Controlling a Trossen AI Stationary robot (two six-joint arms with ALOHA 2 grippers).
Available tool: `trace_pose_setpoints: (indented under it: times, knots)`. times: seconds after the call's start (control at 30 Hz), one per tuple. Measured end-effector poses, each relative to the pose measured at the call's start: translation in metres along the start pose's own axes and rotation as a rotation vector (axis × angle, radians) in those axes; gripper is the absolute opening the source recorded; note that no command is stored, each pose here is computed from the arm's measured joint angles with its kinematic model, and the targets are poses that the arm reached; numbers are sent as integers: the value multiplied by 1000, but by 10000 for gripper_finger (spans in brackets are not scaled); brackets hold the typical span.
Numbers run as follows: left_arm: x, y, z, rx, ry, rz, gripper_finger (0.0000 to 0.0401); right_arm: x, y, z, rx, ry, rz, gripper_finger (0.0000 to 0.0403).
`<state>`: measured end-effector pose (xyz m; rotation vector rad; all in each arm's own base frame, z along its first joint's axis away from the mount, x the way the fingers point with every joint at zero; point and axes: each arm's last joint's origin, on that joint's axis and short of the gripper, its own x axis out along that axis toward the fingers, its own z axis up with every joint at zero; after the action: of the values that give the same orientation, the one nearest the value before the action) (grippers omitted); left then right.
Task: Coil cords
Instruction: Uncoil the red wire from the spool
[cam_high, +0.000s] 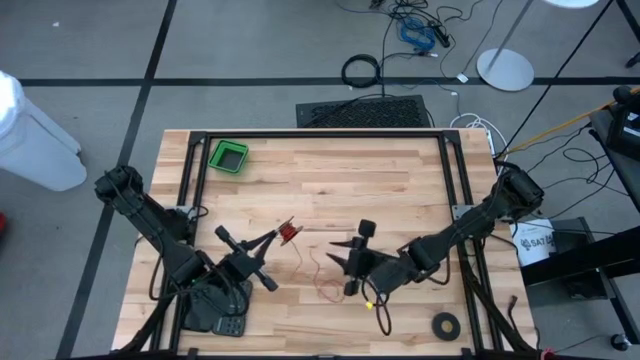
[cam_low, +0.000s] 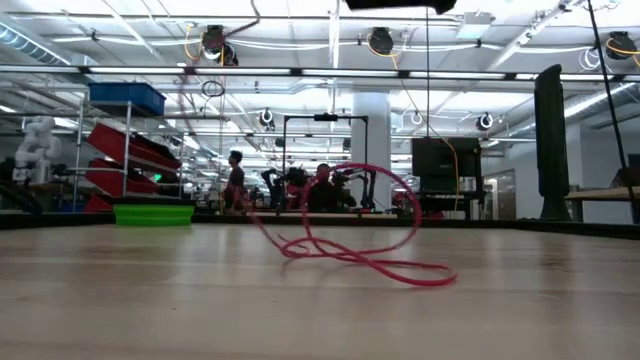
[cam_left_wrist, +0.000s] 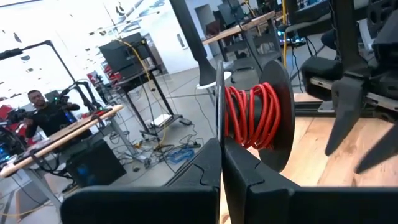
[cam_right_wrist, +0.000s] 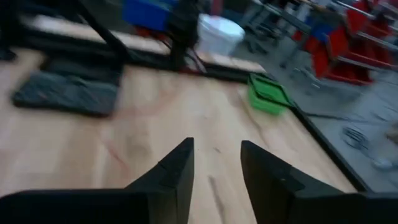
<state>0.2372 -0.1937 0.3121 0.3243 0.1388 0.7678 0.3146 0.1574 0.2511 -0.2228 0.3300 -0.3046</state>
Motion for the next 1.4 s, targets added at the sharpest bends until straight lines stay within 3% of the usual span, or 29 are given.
trace_pose_setpoints:
  times: [0.2,0.63,0.8,1.4]
  knots:
    - [0,0,0,-1,0,-1,4,23,8,1,-2,-106,114,136]
    - [0,0,0,-2,0,-5,4,59,-1,-5,91,-205,53,142]
    - [0,0,0,-3,0,-6,4,73,-2,-11,114,-242,101,142]
    - [0,0,0,-15,0,-9,4,80,-6,-10,169,-284,202,142]
